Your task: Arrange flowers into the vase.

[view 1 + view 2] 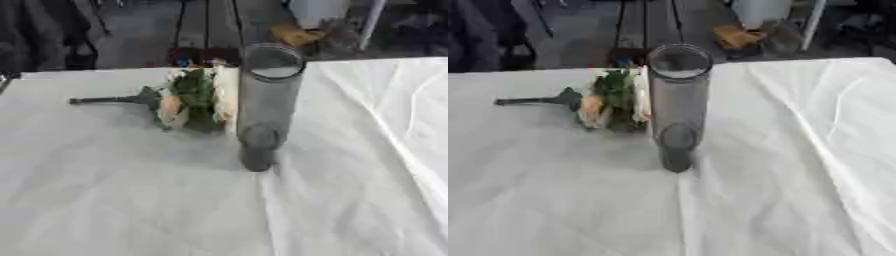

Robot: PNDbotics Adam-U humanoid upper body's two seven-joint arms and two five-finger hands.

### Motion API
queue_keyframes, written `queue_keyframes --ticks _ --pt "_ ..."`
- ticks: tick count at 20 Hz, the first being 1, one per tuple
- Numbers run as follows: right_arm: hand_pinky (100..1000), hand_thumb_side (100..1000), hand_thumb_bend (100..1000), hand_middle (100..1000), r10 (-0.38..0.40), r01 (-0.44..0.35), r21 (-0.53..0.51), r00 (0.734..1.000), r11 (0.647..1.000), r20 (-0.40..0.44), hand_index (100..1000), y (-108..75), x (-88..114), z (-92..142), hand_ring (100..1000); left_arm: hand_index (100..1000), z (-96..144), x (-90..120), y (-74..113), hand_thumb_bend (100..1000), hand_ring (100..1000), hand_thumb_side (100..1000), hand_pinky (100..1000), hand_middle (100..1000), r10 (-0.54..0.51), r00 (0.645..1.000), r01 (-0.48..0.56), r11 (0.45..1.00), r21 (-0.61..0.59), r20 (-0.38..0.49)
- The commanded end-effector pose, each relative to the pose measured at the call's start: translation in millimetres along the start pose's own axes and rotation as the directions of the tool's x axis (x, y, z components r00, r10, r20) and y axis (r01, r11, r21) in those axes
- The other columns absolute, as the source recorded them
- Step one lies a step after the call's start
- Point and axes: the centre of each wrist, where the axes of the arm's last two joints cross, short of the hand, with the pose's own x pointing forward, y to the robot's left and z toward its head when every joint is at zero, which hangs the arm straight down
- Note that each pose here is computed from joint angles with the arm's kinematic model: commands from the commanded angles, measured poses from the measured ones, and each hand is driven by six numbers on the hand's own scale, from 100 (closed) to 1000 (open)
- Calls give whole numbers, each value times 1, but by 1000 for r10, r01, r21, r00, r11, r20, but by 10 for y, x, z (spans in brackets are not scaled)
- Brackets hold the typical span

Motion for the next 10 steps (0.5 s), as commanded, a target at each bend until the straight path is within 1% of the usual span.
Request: queue_keyframes --ticks 1,4,6,9,10 --pt "703 832 100 779 5 -5 -4 1000 1000 28 843 -69 72 -70 743 838 -93 29 199 557 702 791 609 750 -110 994 110 993 -36 -1" --pt "703 832 100 779 5 -5 0 1000 1000 29 843 -65 72 -70 742 840 -183 -24 272 600 704 740 615 750 -194 980 191 978 -84 -35" --pt "703 832 100 779 3 -3 4 1000 1000 29 843 -59 70 -67 742 840 -255 -89 302 610 705 713 620 748 -243 968 234 964 -125 -61" --pt "703 832 100 779 0 -1 13 1000 1000 30 843 -43 72 -65 742 840 -379 -188 317 609 707 682 625 745 -298 950 277 942 -187 -90" --pt "703 833 100 779 0 0 17 1000 1000 30 843 -39 73 -65 742 836 -423 -213 320 598 703 654 624 738 -310 946 287 937 -201 -96"
